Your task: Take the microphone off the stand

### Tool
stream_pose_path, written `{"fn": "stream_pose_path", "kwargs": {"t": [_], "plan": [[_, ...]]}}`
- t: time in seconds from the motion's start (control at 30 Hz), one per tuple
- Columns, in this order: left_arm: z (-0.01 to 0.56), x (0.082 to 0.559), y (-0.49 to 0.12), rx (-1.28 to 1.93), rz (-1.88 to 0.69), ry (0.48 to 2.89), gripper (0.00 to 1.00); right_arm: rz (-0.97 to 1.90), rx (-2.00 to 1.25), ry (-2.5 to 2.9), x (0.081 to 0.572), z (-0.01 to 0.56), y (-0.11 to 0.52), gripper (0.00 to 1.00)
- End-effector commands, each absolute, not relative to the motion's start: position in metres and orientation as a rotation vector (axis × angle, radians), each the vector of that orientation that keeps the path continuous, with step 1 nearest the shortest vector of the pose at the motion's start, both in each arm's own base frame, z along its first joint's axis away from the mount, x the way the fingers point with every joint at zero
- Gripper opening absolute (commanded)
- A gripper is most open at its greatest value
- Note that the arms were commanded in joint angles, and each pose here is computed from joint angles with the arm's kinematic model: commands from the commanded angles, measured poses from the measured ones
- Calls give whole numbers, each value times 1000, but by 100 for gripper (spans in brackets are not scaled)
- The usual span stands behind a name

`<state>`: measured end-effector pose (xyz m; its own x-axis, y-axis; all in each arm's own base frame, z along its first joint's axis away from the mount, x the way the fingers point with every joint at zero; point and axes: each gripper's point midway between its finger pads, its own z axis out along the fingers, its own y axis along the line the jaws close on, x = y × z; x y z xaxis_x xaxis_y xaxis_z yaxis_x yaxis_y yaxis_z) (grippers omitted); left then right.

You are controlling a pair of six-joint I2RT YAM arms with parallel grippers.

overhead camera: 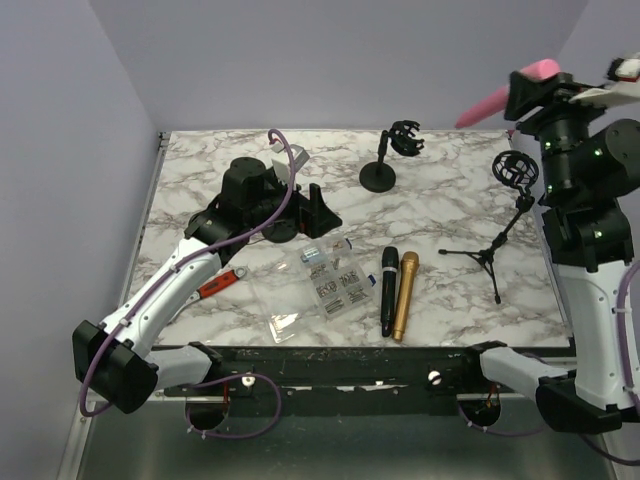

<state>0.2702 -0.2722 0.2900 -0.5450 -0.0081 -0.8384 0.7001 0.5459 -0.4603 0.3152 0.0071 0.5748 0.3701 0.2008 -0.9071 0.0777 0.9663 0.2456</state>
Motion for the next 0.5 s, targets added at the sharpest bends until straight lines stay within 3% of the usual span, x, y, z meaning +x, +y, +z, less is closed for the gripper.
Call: {"fn": "stream_pose_path", "kwargs": {"t": [0.0,0.23,0.47], "plan": [[297,270,-276,578,-1057,1920,99,478,-134,1546,334,497,109,10],[301,267,-277,582,-1082,1911,99,729,-364,1789,307,397,157,7],[300,265,-280,582,-1106,1915,99,712,-236,2214,290,278,153,1]]}}
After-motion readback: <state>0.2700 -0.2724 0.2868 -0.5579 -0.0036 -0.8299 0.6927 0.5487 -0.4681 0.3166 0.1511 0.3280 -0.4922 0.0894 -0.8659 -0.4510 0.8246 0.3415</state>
